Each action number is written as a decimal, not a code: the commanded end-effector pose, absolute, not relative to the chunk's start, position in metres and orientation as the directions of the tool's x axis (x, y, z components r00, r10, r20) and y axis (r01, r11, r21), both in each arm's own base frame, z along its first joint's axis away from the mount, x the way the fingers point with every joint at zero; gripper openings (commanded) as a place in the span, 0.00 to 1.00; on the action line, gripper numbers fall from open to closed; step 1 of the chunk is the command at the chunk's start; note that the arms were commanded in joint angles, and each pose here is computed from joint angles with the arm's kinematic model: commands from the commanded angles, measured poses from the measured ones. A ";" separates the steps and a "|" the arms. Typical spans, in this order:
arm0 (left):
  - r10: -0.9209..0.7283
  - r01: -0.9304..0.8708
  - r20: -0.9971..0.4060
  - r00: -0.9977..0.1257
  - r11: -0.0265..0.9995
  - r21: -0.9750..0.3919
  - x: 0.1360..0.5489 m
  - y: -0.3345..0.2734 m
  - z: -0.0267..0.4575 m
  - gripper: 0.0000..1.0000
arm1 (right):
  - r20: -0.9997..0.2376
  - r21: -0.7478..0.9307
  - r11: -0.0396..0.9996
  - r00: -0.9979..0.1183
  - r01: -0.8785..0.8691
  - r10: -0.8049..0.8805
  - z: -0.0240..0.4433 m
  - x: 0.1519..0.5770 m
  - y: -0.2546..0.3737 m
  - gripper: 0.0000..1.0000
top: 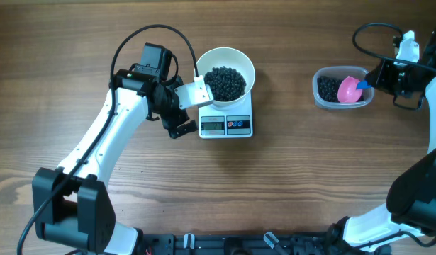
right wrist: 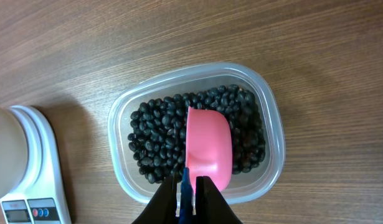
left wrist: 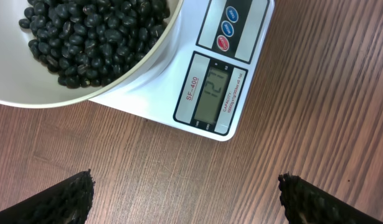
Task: Scoop item into bowl and weigh 150g on scale
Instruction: 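Drag the pink scoop through the beans in the tub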
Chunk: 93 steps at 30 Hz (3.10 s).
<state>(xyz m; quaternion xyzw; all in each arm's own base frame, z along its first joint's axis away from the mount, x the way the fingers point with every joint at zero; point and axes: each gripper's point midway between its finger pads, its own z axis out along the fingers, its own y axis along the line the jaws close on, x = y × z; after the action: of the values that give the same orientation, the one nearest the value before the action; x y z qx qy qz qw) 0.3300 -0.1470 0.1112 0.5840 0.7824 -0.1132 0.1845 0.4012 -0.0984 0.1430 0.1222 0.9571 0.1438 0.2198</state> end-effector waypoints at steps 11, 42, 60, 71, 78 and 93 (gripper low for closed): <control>0.868 0.961 -0.438 -0.233 0.274 0.034 0.330 -0.150 0.113 1.00 | -0.348 0.344 0.911 -0.870 0.227 0.349 0.137 0.400 -0.098 0.20; 0.868 0.961 -0.438 -0.233 0.274 0.034 0.330 -0.150 0.113 1.00 | -0.094 0.380 0.649 -0.671 0.659 0.736 0.094 0.396 -0.108 0.24; 0.868 0.961 -0.438 -0.233 0.274 0.034 0.330 -0.150 0.113 1.00 | 0.019 0.434 0.513 -0.577 0.740 0.816 0.096 0.396 -0.095 0.31; 0.868 0.961 -0.438 -0.233 0.274 0.034 0.330 -0.150 0.113 1.00 | 0.017 0.474 0.494 -0.568 0.729 0.823 0.100 0.405 -0.093 0.24; 0.868 0.961 -0.438 -0.233 0.274 0.034 0.330 -0.150 0.113 1.00 | 0.001 0.495 0.468 -0.539 0.733 0.843 0.103 0.413 -0.097 0.16; 0.868 0.961 -0.438 -0.233 0.274 0.034 0.330 -0.150 0.113 1.00 | 0.024 0.502 0.411 -0.487 0.761 0.873 0.104 0.416 -0.098 0.22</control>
<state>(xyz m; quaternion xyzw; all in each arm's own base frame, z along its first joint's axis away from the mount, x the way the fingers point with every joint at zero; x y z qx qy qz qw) 0.3300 -0.1470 0.1112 0.5840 0.7824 -0.1132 0.1845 0.4196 -0.1041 0.1118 0.4872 0.8325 0.2236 0.1399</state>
